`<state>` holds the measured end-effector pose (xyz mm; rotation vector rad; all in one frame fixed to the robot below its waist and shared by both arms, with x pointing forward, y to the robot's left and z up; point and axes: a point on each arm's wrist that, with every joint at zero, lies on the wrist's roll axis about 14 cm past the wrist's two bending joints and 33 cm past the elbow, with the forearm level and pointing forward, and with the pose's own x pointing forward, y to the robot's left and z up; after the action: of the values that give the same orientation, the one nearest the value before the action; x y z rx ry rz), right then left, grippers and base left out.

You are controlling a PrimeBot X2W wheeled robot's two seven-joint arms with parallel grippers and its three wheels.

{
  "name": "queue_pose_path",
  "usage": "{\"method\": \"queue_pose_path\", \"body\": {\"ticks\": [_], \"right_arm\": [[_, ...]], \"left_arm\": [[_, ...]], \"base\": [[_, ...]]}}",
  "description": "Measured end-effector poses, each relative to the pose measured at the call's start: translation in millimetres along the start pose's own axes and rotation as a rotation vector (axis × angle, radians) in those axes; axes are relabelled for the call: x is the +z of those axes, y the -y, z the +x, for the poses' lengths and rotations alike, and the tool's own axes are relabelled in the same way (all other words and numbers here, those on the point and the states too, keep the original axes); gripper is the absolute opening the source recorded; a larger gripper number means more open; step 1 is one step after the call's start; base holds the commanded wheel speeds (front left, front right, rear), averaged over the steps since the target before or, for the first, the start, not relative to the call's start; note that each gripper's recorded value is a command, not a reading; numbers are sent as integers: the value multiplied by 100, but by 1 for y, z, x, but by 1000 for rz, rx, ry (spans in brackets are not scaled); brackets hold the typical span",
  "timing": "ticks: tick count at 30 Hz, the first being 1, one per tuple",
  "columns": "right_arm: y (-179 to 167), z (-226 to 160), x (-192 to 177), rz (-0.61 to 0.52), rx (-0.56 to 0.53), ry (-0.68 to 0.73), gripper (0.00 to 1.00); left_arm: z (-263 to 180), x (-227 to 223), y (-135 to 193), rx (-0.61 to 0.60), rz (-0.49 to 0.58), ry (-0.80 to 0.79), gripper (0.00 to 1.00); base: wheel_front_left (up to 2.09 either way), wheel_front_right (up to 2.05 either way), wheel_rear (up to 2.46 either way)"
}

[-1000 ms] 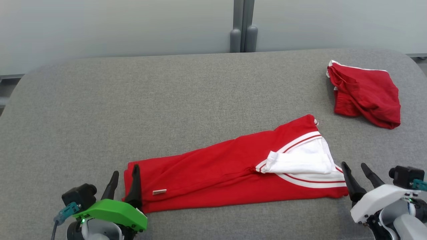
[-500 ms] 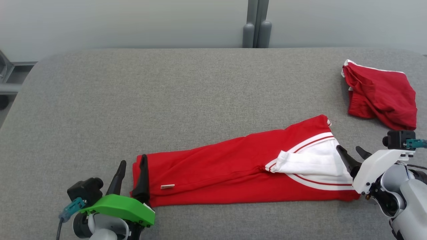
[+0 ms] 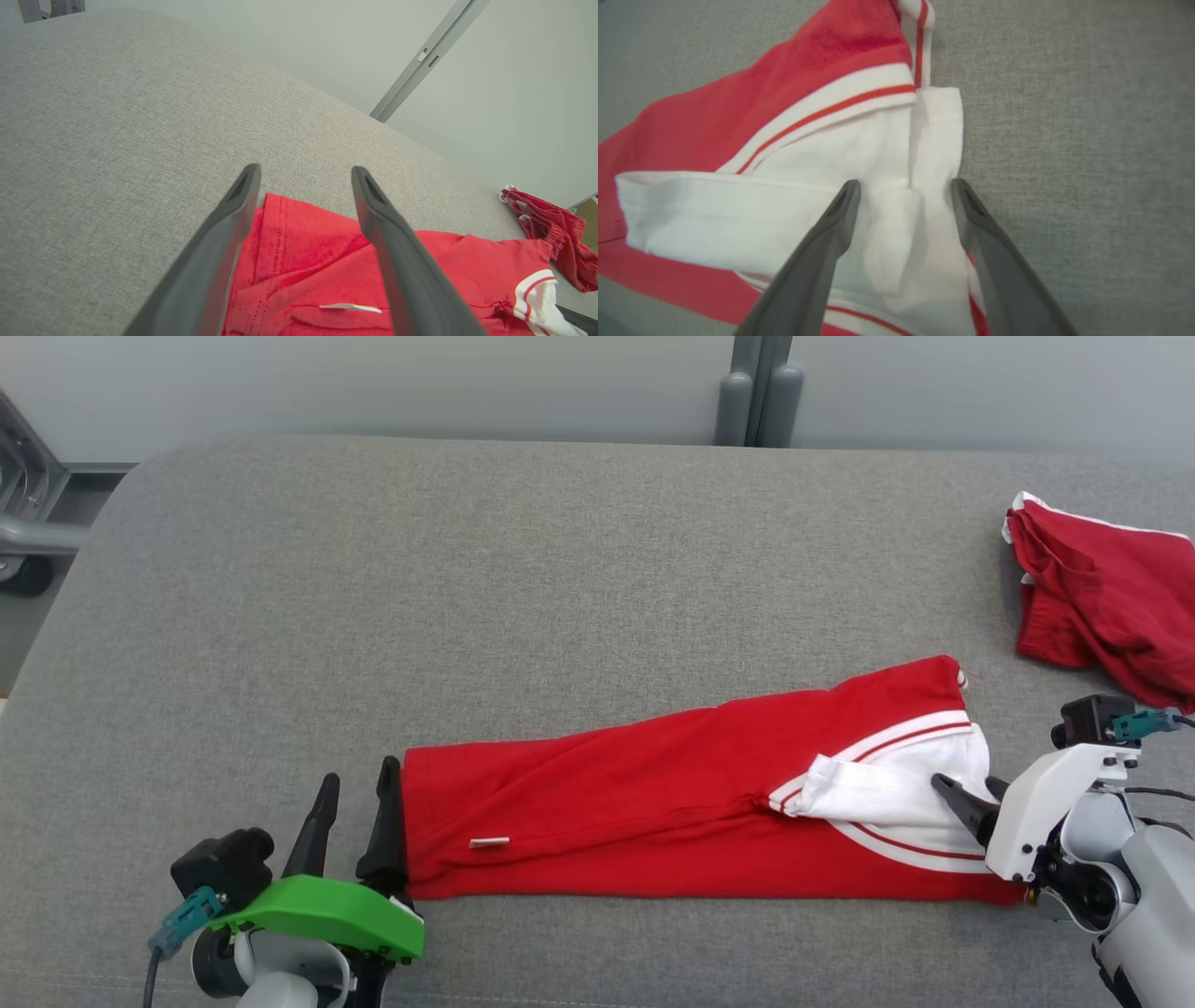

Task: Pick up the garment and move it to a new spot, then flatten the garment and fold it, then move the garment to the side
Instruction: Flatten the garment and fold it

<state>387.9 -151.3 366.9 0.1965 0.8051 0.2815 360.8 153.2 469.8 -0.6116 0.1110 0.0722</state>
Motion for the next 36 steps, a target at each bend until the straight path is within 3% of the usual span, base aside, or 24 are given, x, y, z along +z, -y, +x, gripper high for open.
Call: {"method": "queue_pose_path", "body": {"ticks": [8,9,11,15,17,26,36], "right_arm": [[-5,5,-7,13,18,-65,100],[-6,5,-8,14,21,-70,91],[-8,6,-9,12,27,-77,49],[-17,8,-10,-18,48,-89,24],[-20,8,-10,-30,58,-92,0],[-17,5,11,-51,54,-25,0],[18,-19,22,-60,-22,35,0]], "left_arm": [[-4,-1,-6,21,-1,3,100],[-4,-1,-7,23,-1,3,100],[-3,1,-8,26,3,7,100],[-2,1,-8,26,5,9,100],[-2,1,-8,26,8,10,100],[0,5,-15,47,3,22,100],[5,5,3,-7,15,26,100]], "base": [[0,0,0],[0,0,0],[0,0,0],[0,0,0],[0,0,0],[0,0,0],[0,0,0]]}}
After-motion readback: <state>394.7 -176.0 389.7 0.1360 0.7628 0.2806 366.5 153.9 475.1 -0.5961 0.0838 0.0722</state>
